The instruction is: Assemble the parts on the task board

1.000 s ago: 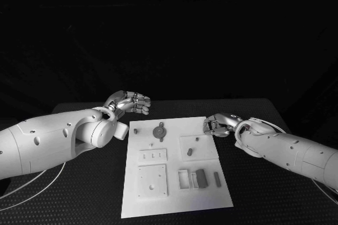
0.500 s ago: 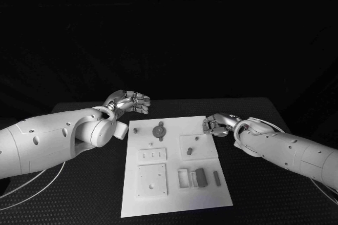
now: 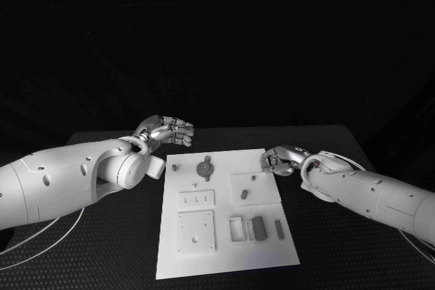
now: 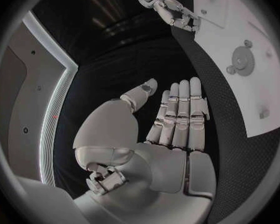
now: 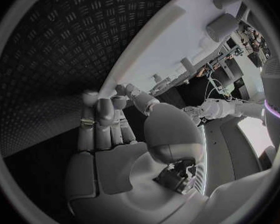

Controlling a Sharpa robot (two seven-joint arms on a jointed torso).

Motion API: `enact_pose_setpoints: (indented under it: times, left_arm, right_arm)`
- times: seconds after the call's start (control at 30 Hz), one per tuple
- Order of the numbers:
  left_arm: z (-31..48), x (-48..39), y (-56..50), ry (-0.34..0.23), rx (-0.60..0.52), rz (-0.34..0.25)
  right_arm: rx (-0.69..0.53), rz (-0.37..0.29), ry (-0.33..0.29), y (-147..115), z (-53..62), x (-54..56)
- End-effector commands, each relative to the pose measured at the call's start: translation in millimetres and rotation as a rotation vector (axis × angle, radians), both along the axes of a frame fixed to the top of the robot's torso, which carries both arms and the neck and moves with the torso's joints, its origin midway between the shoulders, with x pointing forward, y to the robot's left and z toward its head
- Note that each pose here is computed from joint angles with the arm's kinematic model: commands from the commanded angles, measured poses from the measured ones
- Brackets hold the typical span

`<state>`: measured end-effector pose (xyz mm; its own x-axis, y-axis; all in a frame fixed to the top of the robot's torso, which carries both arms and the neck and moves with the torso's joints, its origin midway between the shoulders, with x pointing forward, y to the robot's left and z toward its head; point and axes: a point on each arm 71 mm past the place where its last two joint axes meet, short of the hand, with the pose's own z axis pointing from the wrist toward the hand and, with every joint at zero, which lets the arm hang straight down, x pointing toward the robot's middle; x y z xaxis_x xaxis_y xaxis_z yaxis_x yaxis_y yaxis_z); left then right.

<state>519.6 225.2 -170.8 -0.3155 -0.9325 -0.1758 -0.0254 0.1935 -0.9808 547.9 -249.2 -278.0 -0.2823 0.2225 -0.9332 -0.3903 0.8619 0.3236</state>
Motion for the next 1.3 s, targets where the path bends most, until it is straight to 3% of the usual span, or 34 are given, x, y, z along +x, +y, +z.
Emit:
enact_pose_setpoints:
  times: [0.03, 1.0, 1.3]
  left_arm:
    - [1.4, -0.4, -1.7, -0.005, -0.009, -0.009]
    - [1.7, -0.7, -0.4, -0.007, -0.008, -0.004]
    - [1.9, -0.8, 0.0, -0.007, -0.008, -0.004]
  right_arm:
    - [-0.009, 0.021, 0.014, 2.1, -2.8, -1.8]
    - [0.014, -0.042, -0.08, 3.1, 2.9, -0.6]
    - [0.011, -0.06, -0.08, 2.4, 2.9, -0.1]
